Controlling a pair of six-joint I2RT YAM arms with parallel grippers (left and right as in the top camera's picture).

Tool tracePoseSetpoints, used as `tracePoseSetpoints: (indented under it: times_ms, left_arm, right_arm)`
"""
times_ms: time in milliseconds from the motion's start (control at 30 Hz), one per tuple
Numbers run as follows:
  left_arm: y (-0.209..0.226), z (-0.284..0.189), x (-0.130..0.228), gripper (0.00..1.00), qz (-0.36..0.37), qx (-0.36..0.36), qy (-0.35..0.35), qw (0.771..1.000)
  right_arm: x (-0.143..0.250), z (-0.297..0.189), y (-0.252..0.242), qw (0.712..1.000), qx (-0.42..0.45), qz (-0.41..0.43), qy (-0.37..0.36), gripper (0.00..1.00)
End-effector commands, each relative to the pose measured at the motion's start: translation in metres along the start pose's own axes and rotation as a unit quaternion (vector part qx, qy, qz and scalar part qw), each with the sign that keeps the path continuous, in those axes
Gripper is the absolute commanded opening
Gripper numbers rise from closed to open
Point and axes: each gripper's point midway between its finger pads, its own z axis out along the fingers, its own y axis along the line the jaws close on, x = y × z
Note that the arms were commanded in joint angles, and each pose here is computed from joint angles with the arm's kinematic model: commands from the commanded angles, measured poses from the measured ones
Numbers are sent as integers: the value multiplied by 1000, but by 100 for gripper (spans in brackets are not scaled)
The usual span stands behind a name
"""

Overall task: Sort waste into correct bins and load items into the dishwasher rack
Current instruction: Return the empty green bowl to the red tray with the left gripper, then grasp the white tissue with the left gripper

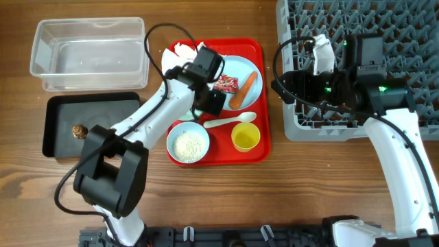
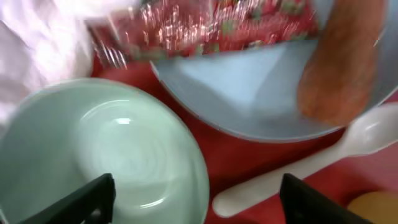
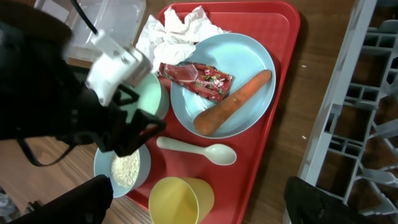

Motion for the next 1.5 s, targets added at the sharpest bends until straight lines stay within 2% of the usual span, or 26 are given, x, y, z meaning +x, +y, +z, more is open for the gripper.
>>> tracePoseSetpoints:
  times_ms: [0,100,200,367,500,867,1100,1300,1467]
  left_arm:
    - [3,-43,-70,91,-33,8,-101,994]
    - [29,-54,-105,95,-125,16,-166,978]
    - [66,-41,-123,96,-207,14,-195,959]
    - [112,18,-110,95,-277,1,-154,949]
    - [113,54,-95,94,-282,9,-114,952]
    - [103,58,-108,93,-272,17,-138,952]
    - [111,66,-106,88,-275,-6,-140,951]
    - [111,43,-123,93,-233,-14,-170,957]
    - [96,54,-119,95,-214,-12,-157,964]
  right_arm:
    - [-7,-1,1,1000,4,-4,-6,92]
    - [-6,-1,1,1000,4,-3,-6,92]
    - [-6,-1,1,1000,4,-3,-5,92]
    - [-7,-1,-1,1000,8,-3,-6,92]
    - [-7,-2,-2,1000,11,-3,-7,92]
    - [-7,-1,-2,1000,11,-3,-6,92]
    - [-7,-1,-2,1000,11,-3,-7,92]
    - [-7,-1,-4,1000,18,-3,-7,92]
    - [-6,-1,-4,1000,19,-3,-6,92]
